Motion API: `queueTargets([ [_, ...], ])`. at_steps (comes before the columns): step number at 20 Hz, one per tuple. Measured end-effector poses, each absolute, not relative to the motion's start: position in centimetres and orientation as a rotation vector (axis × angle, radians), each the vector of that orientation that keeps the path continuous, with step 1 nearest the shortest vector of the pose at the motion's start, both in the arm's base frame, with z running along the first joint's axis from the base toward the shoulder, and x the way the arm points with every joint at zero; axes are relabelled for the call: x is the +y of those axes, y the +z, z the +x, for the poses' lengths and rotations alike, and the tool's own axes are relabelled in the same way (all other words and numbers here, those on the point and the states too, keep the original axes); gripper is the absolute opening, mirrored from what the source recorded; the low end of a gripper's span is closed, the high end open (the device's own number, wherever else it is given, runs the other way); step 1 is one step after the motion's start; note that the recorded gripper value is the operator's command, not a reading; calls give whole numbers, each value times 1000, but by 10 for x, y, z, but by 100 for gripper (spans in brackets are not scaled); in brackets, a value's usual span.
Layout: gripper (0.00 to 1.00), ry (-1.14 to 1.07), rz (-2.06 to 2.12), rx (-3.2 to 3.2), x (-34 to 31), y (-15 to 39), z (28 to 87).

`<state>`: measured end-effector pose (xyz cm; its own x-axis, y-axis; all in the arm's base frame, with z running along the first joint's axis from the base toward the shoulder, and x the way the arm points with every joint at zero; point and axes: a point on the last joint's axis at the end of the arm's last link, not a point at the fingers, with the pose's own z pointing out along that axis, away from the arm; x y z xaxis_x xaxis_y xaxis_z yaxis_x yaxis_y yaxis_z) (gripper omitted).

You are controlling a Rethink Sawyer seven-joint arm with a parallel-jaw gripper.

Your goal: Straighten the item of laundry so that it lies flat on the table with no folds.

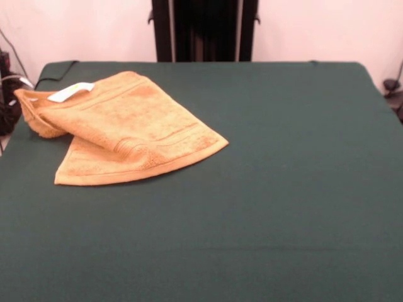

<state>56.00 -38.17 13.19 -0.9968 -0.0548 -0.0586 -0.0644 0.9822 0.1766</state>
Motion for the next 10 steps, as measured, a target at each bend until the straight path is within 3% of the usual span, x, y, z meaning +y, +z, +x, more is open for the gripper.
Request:
queueTargets([
  [10,100,139,-289,3020,-293,133,617],
])
